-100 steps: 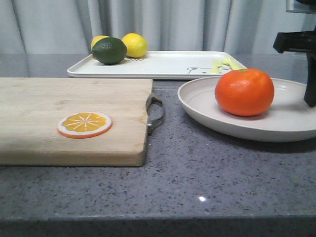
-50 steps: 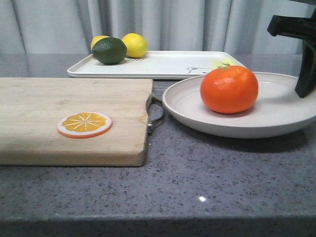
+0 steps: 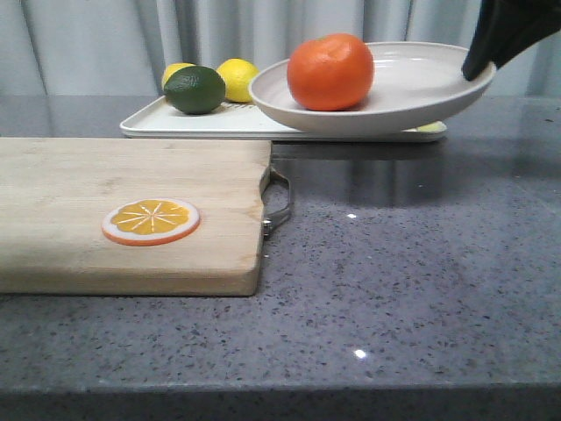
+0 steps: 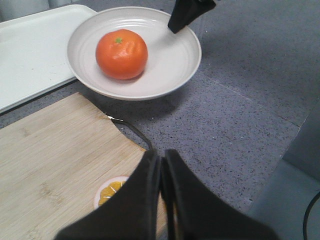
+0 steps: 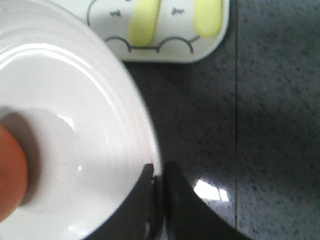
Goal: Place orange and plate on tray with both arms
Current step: 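Lift the plate with the orange using the right gripper and move it over the tray, then lower the plate onto the tray and open the right gripper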
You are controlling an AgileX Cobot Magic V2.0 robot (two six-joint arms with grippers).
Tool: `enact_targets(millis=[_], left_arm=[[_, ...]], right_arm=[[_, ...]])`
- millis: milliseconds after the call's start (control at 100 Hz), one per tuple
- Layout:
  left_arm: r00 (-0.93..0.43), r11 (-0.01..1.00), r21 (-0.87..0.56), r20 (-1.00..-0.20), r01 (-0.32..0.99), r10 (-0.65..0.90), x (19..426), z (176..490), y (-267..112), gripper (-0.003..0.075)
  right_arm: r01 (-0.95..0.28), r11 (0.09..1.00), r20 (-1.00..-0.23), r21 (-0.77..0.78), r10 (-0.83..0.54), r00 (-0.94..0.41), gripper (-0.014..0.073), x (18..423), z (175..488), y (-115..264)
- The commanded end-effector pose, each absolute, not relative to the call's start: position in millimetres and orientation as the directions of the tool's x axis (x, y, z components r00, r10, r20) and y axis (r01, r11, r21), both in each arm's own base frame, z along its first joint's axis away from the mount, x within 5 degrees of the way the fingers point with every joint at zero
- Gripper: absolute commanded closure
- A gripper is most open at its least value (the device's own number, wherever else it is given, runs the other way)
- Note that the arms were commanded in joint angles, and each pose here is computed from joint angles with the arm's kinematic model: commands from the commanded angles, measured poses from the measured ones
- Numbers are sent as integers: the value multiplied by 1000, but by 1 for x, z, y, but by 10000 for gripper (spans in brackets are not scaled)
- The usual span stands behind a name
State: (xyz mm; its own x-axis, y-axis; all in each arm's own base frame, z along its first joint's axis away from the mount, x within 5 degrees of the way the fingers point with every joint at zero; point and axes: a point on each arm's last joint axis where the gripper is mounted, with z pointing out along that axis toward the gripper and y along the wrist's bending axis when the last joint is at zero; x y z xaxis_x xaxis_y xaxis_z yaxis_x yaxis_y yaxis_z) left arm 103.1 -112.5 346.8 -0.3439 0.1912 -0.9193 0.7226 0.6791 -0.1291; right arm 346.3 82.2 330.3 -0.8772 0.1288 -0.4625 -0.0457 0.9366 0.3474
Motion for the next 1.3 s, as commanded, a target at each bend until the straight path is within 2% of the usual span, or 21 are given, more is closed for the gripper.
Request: enact_targets(millis=[0, 280, 620, 860, 1100, 1290], left_arm=[[-284, 678, -136, -952, 723, 112, 104, 363, -112, 740], [-284, 678, -136, -952, 723, 112, 104, 363, -112, 741], [-284, 678, -136, -952, 723, 112, 104, 363, -112, 741], [-286, 678, -136, -952, 722, 114, 104, 363, -113, 741], [-286, 678, -136, -952, 722, 114, 104, 363, -113, 741], [-280, 679, -136, -954, 722, 107, 105, 363, -113, 741]], right_arm=[[-104, 909, -550, 403, 150, -822, 670, 358, 363, 89], [-158, 882, -556, 444, 132, -821, 670, 420, 371, 105], [-194, 861, -565, 470, 125, -816, 669, 474, 350, 118], [-195, 853, -575, 484, 142, -805, 669, 493, 339, 119], [-159, 858, -585, 488, 186, -789, 669, 502, 332, 102], [-145, 843, -569, 518, 213, -795, 669, 510, 321, 102]])
